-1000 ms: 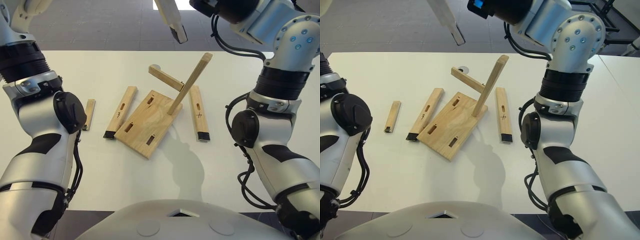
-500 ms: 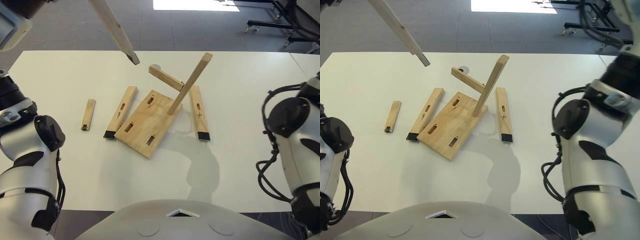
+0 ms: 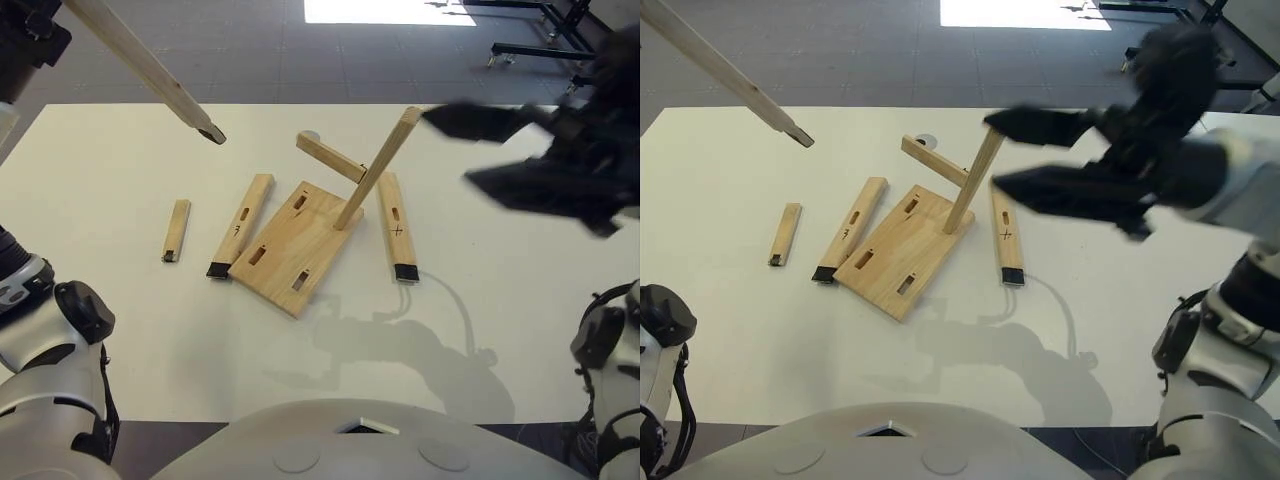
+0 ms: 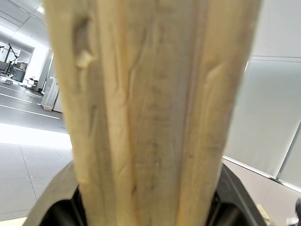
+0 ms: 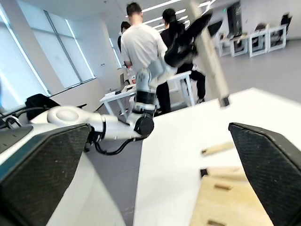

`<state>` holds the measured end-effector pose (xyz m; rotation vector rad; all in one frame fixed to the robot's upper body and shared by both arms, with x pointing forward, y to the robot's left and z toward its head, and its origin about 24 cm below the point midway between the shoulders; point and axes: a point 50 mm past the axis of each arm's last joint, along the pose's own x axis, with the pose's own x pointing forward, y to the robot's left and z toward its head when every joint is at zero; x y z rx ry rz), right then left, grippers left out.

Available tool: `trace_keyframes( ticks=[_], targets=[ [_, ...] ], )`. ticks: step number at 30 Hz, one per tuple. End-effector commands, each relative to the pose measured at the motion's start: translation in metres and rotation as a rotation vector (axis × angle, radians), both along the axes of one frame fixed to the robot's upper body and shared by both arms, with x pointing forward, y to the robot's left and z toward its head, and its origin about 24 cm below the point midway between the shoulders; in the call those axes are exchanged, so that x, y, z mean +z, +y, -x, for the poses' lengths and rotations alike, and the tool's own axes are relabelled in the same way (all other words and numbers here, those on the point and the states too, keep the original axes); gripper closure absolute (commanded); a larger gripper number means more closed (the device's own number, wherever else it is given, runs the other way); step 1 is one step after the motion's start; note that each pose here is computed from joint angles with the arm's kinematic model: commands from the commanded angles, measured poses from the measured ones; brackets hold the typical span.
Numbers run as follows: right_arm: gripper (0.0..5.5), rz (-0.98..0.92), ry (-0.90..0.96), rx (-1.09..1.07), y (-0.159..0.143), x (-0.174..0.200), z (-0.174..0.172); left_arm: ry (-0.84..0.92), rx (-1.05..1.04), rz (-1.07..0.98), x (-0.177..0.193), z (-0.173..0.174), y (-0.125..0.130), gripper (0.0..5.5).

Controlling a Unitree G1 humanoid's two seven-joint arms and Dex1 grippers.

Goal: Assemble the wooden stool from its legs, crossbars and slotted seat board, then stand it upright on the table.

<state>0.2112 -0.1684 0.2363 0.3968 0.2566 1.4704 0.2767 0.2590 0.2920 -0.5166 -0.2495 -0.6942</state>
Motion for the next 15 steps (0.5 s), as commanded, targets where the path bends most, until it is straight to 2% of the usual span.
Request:
trace_keyframes(
  ticks=[1,6,11,15],
  targets=[
    [0.10,0.097,0.052,-0.152,0.037,-0.044,-0.011,0.012,0.014,-0.007,-0.001,0.001,0.000,3.48],
    [0.10,0.189,0.062,-0.301,0.082,-0.084,-0.021,0.030,0.000,-0.007,-0.005,-0.003,-0.005,3.48],
    [0.10,0.304,-0.050,-0.193,0.120,-0.109,-0.002,0.040,-0.015,0.003,-0.008,-0.007,-0.009,3.48],
    [0.10,0.417,-0.132,-0.206,0.136,-0.129,-0.006,0.045,-0.027,0.006,-0.011,-0.009,-0.014,3.48]
  ],
)
